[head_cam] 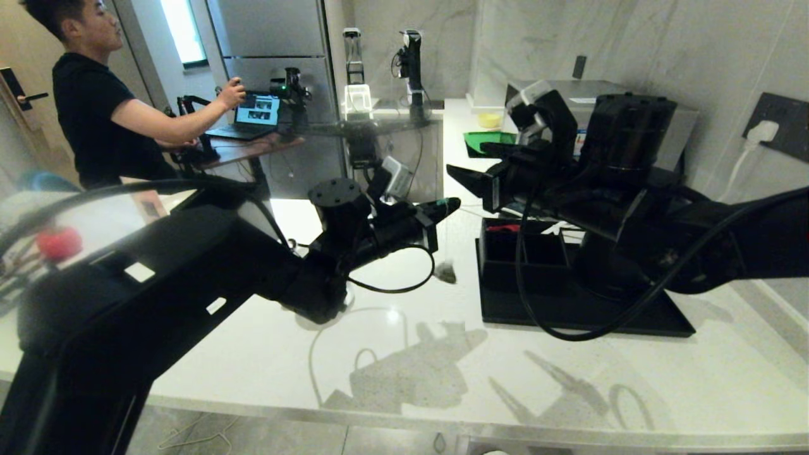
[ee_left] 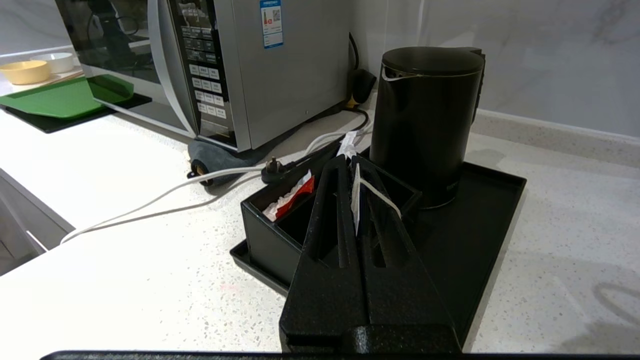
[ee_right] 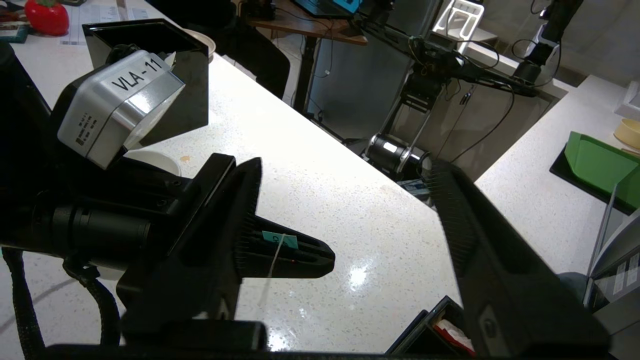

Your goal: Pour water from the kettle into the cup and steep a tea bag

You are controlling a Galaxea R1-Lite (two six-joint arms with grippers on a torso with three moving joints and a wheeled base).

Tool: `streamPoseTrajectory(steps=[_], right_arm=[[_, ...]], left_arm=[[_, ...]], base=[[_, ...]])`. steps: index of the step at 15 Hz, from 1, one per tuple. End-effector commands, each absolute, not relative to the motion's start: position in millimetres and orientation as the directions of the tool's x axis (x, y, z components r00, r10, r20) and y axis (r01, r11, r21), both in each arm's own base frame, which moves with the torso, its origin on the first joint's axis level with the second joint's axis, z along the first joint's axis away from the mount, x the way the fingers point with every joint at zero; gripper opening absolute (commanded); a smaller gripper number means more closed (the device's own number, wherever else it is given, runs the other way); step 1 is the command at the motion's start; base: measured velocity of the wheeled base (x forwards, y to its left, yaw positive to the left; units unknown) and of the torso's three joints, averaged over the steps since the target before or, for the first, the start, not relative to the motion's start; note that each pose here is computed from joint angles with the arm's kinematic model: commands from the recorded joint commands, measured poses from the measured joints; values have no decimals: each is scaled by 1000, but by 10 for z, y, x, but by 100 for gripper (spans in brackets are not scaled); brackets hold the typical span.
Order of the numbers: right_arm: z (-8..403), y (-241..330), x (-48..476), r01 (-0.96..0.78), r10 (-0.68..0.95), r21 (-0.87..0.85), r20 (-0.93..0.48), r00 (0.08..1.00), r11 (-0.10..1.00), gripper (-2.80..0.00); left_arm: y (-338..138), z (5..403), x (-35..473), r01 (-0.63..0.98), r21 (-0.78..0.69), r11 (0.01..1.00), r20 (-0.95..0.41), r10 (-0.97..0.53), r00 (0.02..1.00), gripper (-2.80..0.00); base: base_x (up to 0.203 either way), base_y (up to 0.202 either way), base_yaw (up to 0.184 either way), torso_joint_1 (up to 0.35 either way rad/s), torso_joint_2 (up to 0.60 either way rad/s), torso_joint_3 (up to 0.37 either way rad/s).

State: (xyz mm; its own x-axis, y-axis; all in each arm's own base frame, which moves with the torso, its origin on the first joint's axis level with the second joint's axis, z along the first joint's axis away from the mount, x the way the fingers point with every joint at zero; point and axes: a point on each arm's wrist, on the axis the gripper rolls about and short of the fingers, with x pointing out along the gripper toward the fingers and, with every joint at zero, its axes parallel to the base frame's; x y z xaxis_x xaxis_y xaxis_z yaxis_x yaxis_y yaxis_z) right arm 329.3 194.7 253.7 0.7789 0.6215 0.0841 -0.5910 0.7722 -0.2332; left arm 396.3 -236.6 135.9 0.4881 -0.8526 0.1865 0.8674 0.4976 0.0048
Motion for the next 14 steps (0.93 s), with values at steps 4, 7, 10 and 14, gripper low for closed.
streamPoseTrajectory(steps=[4,7,10,14], right_arm=[[2615,1923,3256,-585,620,-238,106,778,775,0],[2673,1846,3212,-574,610,-239,116,784,783,0],[2700,1729,3136,-560,595,-239,115,795,794,0],[2701,1592,2955,-554,588,-238,101,802,798,0]], left_arm=[[-2363,1389,3955,869,11,494,197,-853,483,-280],[-2353,1417,3952,868,13,497,202,-851,484,-280],[-2349,1445,3944,868,17,496,207,-851,482,-280],[-2340,1504,3922,868,24,496,217,-850,480,-280]], base=[[0,0,0,0,0,0],[0,0,0,0,0,0],[0,0,0,0,0,0],[0,0,0,0,0,0]])
